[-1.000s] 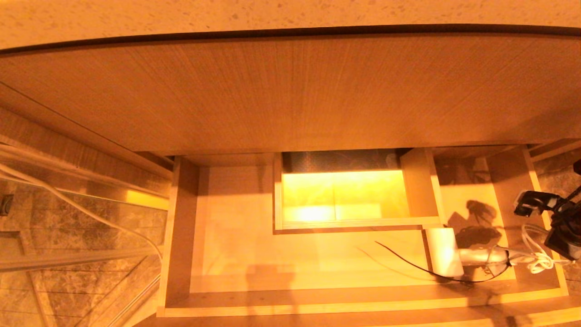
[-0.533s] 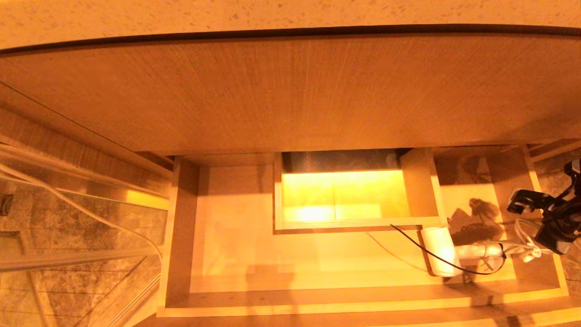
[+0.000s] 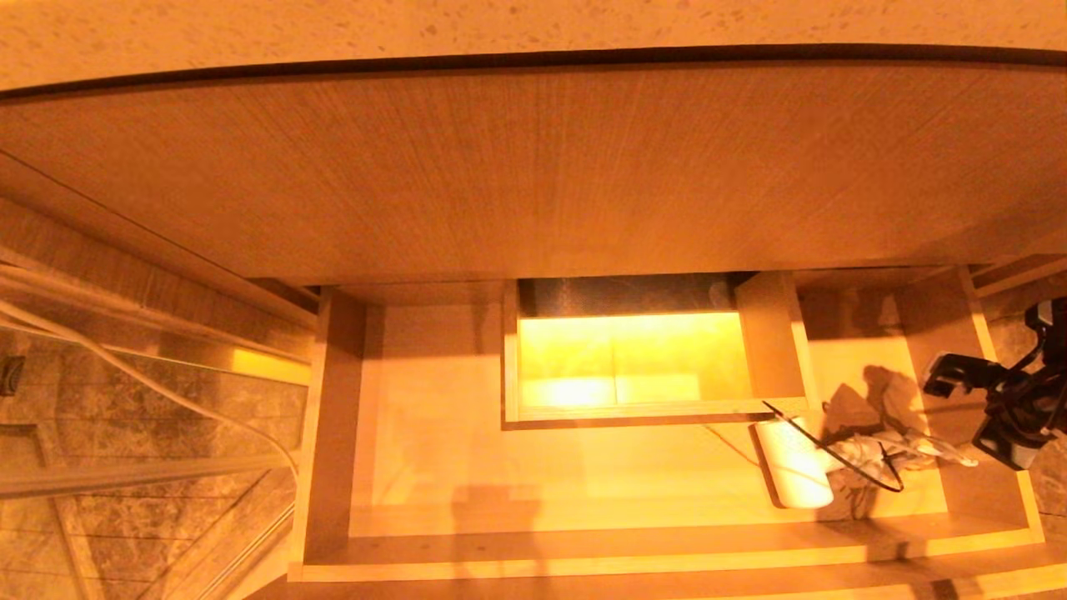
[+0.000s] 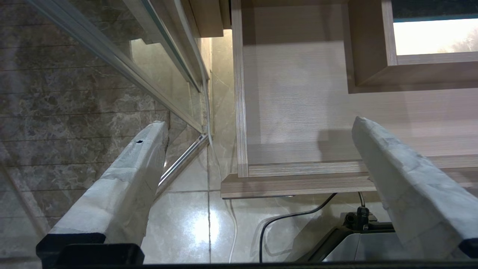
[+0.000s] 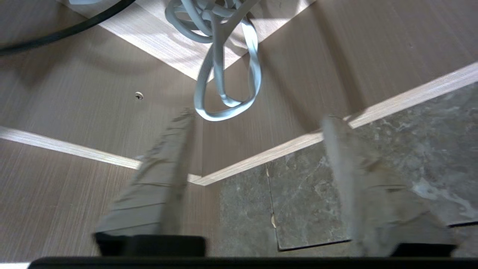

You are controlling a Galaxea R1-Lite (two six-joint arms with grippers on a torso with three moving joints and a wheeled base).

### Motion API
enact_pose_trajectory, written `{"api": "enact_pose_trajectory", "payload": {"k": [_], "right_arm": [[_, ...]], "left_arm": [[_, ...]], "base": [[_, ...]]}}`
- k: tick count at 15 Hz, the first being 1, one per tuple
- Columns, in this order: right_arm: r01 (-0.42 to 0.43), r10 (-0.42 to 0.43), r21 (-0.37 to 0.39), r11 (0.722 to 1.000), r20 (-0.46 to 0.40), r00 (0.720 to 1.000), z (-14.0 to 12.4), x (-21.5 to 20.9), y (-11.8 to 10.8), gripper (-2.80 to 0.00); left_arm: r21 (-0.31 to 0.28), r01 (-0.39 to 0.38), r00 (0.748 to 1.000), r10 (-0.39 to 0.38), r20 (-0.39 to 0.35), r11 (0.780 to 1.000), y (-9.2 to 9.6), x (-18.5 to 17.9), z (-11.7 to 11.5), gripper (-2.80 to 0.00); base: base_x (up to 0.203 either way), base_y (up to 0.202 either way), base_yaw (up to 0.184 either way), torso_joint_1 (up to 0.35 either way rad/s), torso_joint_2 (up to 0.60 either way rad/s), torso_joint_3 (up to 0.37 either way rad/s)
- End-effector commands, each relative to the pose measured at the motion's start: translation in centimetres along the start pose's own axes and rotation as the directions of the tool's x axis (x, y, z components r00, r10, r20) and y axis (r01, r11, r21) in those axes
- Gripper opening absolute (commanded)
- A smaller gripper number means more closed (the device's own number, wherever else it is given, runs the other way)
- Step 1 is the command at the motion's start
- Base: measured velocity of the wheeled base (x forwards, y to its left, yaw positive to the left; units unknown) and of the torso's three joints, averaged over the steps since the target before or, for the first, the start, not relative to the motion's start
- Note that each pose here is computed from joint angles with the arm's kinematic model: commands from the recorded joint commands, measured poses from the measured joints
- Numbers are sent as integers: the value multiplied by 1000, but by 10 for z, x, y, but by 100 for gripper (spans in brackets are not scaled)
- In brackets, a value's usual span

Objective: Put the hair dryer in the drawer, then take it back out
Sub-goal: Close the drawer

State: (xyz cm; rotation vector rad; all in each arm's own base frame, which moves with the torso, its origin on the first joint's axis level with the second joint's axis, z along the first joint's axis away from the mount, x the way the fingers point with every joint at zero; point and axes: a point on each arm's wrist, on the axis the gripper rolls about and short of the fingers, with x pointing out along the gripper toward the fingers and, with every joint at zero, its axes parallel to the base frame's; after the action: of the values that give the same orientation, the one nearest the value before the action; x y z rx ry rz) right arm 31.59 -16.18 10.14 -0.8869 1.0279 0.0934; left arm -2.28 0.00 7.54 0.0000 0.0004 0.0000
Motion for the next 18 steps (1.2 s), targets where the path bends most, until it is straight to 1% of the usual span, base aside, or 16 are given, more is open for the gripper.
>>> {"api": "enact_pose_trajectory", "payload": {"k": [1,2,3,6,9,10,11,13,15,17,18], "right_arm": [[13,-13,-8,1000,7,1000,0,-7,-1,0],[18,-18,-9,1000,13,1000,0,-12,-2,0],[30,-30,-9,1000,22,999,1,-19,-4,-280],[73,-72,-29,997,40,997,1,-41,-5,-280],[159,-157,-26,987,66,985,-2,-81,-8,-280],[181,-179,-22,983,66,982,-4,-97,-6,-280],[185,-184,-16,983,57,981,-8,-110,-2,-280],[183,-183,7,983,7,983,-23,-133,10,-280],[184,-180,52,981,-79,981,-48,-147,22,-280],[186,-166,87,979,-202,965,-67,-153,28,-280],[185,-155,102,977,-246,957,-72,-155,30,-280]], "left_arm": [[0,0,1000,0,0,1000,0,0,0,0],[0,0,1000,0,0,1000,0,0,0,0],[0,0,1000,0,0,1000,0,0,0,0],[0,0,1000,0,0,1000,0,0,0,0],[0,0,1000,0,0,1000,0,0,0,0],[0,0,1000,0,0,1000,0,0,0,0],[0,0,1000,0,0,1000,0,0,0,0],[0,0,1000,0,0,1000,0,0,0,0],[0,0,1000,0,0,1000,0,0,0,0],[0,0,1000,0,0,1000,0,0,0,0],[0,0,1000,0,0,1000,0,0,0,0]], "base": [[0,0,0,0,0,0],[0,0,0,0,0,0],[0,0,0,0,0,0],[0,0,0,0,0,0],[0,0,0,0,0,0],[0,0,0,0,0,0],[0,0,0,0,0,0],[0,0,0,0,0,0],[0,0,0,0,0,0],[0,0,0,0,0,0],[0,0,0,0,0,0]]}}
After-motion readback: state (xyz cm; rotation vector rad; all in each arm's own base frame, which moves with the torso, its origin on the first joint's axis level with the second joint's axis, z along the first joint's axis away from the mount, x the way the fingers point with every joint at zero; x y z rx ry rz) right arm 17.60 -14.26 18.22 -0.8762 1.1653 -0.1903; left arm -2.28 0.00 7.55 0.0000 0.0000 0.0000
